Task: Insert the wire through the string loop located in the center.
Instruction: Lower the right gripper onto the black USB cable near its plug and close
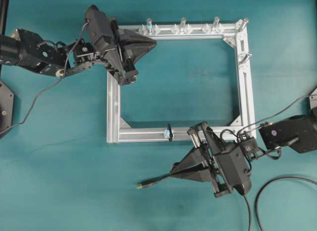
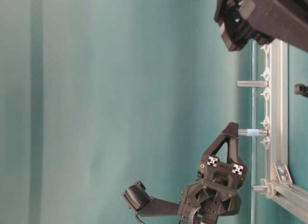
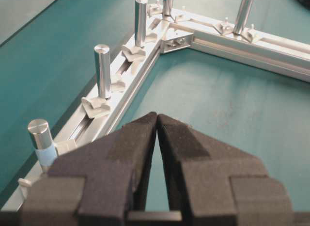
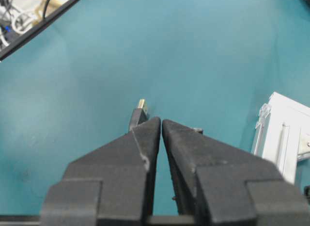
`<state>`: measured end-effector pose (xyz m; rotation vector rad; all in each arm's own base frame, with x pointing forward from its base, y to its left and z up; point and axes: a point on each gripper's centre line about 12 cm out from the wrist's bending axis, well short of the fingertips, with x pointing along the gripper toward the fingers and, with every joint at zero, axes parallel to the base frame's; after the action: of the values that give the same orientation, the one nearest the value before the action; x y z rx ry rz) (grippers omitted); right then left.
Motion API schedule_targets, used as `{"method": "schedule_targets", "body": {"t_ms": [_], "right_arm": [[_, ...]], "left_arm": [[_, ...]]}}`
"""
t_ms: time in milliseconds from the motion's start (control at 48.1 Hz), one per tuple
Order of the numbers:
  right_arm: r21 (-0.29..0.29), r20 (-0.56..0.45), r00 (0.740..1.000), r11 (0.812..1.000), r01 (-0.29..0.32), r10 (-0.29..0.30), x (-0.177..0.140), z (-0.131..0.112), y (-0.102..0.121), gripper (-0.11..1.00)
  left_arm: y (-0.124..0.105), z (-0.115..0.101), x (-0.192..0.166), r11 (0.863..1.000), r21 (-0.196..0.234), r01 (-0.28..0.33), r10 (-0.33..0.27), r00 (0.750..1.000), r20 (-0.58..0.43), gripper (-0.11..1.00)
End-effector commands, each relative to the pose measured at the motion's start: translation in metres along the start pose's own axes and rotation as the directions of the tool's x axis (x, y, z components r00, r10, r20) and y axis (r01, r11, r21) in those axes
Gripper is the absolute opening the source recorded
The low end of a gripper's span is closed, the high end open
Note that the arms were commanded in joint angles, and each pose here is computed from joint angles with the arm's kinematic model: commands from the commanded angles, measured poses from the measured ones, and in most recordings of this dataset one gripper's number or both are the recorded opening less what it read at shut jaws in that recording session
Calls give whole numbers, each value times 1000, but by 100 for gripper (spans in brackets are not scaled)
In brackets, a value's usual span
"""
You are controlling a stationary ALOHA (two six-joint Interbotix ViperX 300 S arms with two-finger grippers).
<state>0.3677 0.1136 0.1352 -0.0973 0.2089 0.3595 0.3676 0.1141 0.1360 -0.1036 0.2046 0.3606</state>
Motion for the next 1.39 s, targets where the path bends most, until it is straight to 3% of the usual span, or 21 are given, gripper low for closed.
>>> {"method": "schedule_targets", "body": {"t_ms": [0,42,104,145,416,561,852,914,1018,1101,1184,1309,1371], "right_arm": [[-2,39,999,1000,-4,4,3,12,1,19],[1,37,999,1000,-4,4,3,12,1,18],[7,34,999,1000,-4,4,3,11,1,5],[10,37,999,1000,-4,4,2,12,1,0],[12,52,999,1000,-2,1,5,21,0,0],[13,0,1000,1000,1,-1,7,18,0,0],[8,-100,995,1000,3,-3,12,12,-1,0],[9,-107,994,1000,5,-4,12,12,-2,0],[9,-107,994,1000,4,-3,13,13,-2,0],[11,-107,994,1000,5,-4,13,13,-2,1],[11,-107,994,1000,5,-4,13,13,-2,11],[11,-107,994,1000,5,-4,13,13,-2,45],[12,-103,995,1000,6,-5,13,13,-2,49]], "left_arm": [[-7,30,-5,998,42,38,-41,998,57,15],[-7,34,-7,998,41,38,-40,998,48,12],[-7,42,-11,999,38,38,-39,999,34,1],[-7,47,-14,999,37,40,-41,999,23,0],[-21,56,-37,996,32,80,-77,994,-75,0],[-26,50,-46,995,33,96,-92,988,-125,0],[-32,51,-48,993,36,115,-109,986,-130,1],[-32,51,-48,993,38,115,-109,986,-130,6],[-32,50,-48,993,39,115,-109,985,-131,31],[-32,49,-48,993,38,115,-109,985,-133,31],[-33,50,-49,992,38,116,-110,985,-130,31],[-33,50,-49,992,38,118,-112,984,-136,31],[-33,49,-49,992,38,118,-111,984,-142,31]]}}
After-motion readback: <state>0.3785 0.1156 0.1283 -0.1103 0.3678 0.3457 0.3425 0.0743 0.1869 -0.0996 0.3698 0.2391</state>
